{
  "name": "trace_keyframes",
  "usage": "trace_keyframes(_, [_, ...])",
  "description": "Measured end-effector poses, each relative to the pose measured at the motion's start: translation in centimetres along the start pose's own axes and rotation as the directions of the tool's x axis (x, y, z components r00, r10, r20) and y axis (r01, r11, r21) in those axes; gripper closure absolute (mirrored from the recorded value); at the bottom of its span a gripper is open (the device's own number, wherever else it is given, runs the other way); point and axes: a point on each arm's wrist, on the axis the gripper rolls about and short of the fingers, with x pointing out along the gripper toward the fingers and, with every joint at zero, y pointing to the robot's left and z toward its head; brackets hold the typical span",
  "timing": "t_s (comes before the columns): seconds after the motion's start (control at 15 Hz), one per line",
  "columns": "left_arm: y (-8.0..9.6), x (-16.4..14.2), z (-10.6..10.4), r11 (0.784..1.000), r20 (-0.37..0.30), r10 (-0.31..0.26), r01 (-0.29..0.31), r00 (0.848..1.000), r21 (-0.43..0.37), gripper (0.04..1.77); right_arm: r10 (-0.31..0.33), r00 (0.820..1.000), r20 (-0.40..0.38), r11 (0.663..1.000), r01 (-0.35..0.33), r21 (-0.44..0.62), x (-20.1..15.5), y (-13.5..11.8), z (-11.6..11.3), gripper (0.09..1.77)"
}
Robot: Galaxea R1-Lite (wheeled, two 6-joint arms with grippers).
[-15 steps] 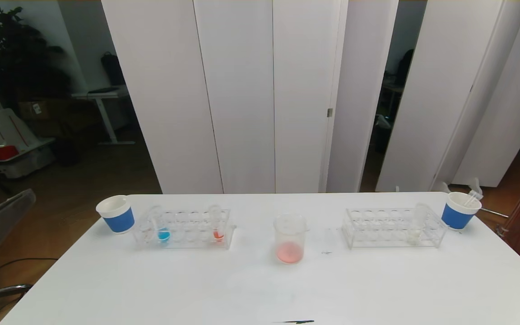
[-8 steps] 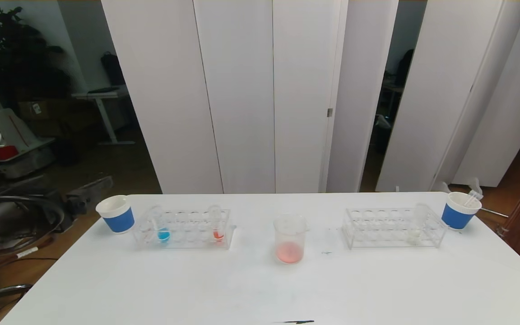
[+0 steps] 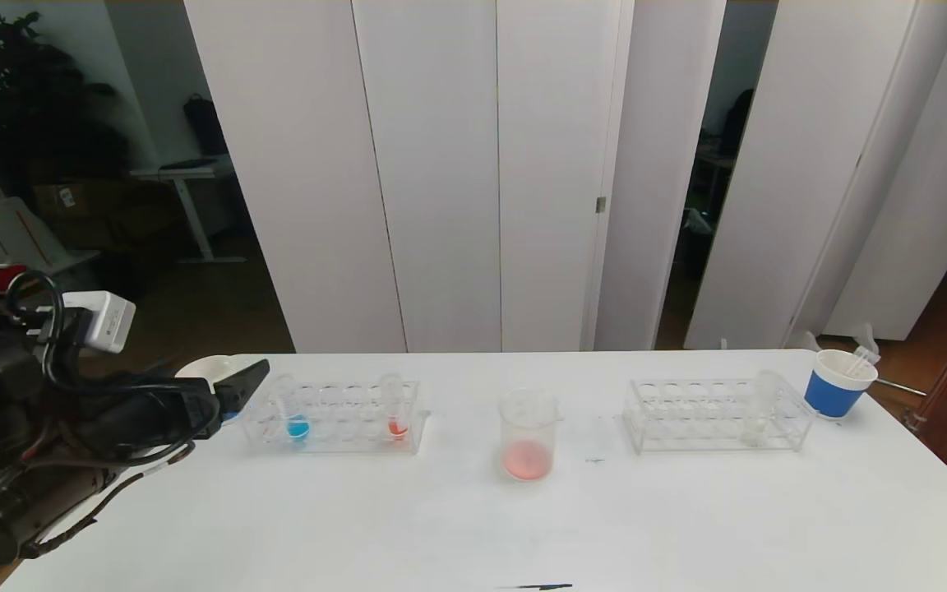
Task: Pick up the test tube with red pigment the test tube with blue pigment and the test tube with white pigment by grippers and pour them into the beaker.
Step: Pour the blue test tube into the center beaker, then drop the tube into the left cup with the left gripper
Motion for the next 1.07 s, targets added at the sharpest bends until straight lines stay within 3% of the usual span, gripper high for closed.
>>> trace_keyframes(0.27, [-0.3,2.4,-2.4,0.998,-0.034,-0.011,0.009,0.999,-0.062,0.07,0.0,1.0,0.0,1.0,0.0,0.0,0.0,0.0,0.0,0.11])
trace_keyframes(1.07, [1.3,8.6,-7.2,0.996,-0.112,0.039,-0.048,0.993,-0.077,0.07,-0.001,1.0,0.0,1.0,0.001,0.0,0.0,0.0,0.0,0.11])
